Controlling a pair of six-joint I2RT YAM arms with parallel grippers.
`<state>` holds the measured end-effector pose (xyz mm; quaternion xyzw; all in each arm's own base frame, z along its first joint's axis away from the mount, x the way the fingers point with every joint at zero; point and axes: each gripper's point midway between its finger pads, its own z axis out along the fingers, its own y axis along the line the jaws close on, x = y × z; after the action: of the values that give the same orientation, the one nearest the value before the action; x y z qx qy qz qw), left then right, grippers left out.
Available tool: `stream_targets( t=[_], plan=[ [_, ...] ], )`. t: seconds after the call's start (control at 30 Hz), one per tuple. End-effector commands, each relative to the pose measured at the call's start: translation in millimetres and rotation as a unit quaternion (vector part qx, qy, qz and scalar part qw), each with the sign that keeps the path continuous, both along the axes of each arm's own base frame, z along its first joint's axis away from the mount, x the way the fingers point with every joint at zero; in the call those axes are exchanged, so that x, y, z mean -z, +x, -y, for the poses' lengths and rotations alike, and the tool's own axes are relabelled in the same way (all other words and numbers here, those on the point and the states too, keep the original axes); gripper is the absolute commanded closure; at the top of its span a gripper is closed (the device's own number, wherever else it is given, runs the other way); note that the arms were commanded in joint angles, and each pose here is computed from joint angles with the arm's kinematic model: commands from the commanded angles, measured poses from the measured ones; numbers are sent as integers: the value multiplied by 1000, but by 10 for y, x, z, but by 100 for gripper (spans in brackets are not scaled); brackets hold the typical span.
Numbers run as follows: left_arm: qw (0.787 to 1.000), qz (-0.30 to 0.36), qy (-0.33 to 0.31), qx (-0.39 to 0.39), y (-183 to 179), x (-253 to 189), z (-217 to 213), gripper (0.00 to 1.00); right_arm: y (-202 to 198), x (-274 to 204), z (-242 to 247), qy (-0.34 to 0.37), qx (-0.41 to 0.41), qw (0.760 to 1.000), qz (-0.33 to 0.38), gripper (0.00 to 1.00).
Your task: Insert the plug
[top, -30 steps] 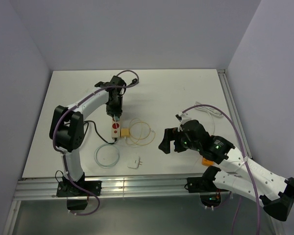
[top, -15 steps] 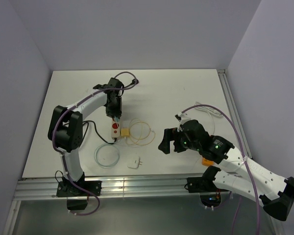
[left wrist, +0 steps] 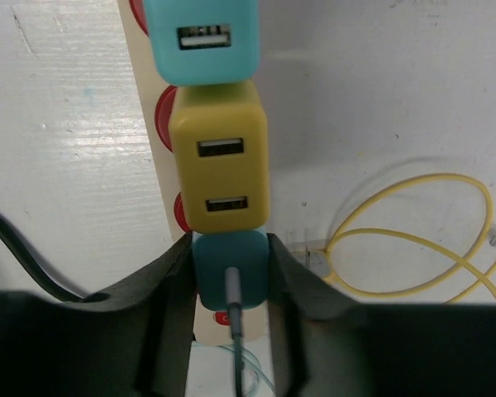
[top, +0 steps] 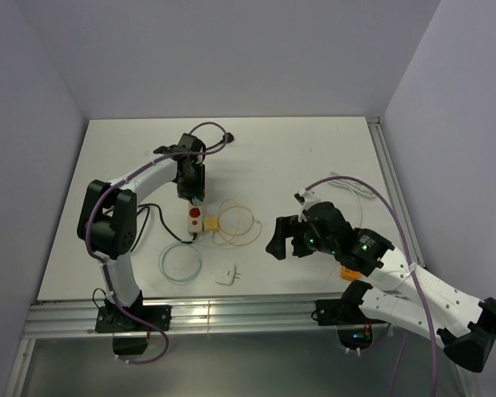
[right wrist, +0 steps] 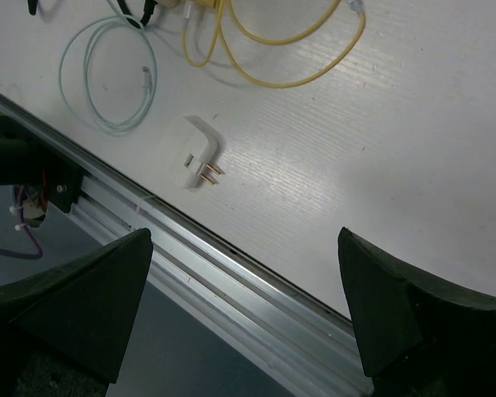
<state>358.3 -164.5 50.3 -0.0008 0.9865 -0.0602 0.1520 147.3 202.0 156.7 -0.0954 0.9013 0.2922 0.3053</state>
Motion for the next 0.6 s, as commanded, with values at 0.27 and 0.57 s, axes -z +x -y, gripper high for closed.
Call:
stream_targets(
  t=[0.27, 0.57],
  plan=[
    [999, 20, 43, -12, -108, -362, -264, 7, 100, -39, -114, 9, -2, 1000, 12, 0],
    [977, 189, -96, 29, -234, -1684, 52, 0, 329, -45, -535, 31, -23, 999, -4, 0]
  ],
)
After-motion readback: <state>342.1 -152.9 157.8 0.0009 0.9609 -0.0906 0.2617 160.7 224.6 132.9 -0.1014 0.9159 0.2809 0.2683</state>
